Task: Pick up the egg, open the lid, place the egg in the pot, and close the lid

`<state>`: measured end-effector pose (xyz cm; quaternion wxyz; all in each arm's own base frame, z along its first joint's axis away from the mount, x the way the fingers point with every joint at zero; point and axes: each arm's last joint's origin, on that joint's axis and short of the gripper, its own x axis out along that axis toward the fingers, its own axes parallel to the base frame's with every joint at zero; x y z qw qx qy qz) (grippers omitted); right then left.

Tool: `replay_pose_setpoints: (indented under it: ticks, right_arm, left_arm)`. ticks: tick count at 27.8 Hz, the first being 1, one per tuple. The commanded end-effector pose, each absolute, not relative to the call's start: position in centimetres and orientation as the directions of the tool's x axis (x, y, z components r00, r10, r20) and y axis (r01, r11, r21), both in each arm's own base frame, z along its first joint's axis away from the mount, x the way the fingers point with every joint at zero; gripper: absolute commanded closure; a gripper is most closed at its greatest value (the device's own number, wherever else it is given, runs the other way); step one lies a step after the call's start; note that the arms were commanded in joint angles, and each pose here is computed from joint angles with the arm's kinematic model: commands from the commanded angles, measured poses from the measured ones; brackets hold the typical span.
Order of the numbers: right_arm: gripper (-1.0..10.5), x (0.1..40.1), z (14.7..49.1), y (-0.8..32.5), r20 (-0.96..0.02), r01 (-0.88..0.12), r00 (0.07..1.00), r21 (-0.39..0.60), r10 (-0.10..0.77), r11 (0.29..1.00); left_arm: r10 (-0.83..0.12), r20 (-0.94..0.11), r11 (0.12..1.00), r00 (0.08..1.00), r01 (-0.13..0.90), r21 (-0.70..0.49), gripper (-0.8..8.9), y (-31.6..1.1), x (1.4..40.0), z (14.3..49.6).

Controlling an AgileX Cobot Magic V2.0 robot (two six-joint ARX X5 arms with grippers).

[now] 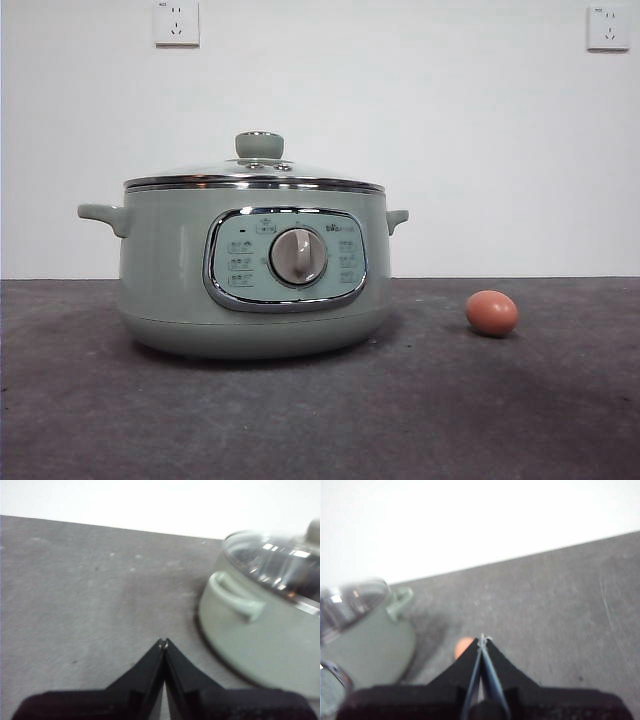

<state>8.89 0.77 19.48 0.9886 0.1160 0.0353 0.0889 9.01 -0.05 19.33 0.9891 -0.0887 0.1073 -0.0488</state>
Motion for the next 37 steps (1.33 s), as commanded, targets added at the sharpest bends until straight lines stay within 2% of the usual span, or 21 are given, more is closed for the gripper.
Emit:
replay_pose_setpoints:
  ticks: [1, 6, 9, 15, 21, 28, 37]
  right_arm:
    - [9.6, 8.8, 20.9, 0.8, -0.034, -0.166, 0.983, 0.272, 0.182, 0.948]
    - [9.6, 8.9, 24.2, 0.8, -0.049, -0.186, 0.977, 0.274, 0.207, 0.944]
    - [9.6, 9.1, 26.6, 0.9, -0.099, -0.193, 0.969, 0.26, 0.224, 0.946]
    - [9.6, 9.6, 31.7, 1.1, -0.208, -0.266, 0.932, 0.166, 0.297, 0.95]
    - [9.6, 10.3, 35.7, 1.2, -0.35, -0.309, 0.879, 0.1, 0.324, 0.946]
    - [9.6, 11.0, 37.5, 1.5, -0.47, -0.402, 0.786, 0.104, 0.401, 0.91]
    - [9.4, 11.1, 37.6, 1.6, -0.482, -0.421, 0.77, 0.11, 0.419, 0.9]
  left_arm:
    - [-0.151, -0.187, 0.967, 0.971, 0.105, -0.234, 8.19, -0.1, 9.0, 21.1]
    - [-0.182, -0.196, 0.963, 0.964, 0.134, -0.234, 8.19, -0.2, 9.3, 24.8]
    - [-0.242, -0.208, 0.954, 0.948, 0.193, -0.231, 8.19, -0.4, 9.7, 27.1]
    - [-0.351, -0.241, 0.924, 0.905, 0.294, -0.243, 8.19, -0.6, 10.4, 31.2]
    - [-0.44, -0.28, 0.893, 0.853, 0.382, -0.238, 8.19, -0.9, 10.2, 34.7]
    - [-0.469, -0.337, 0.883, 0.816, 0.425, -0.199, 8.19, -1.0, 9.1, 36.7]
    - [-0.474, -0.361, 0.881, 0.803, 0.424, -0.212, 8.13, -1.1, 9.1, 36.6]
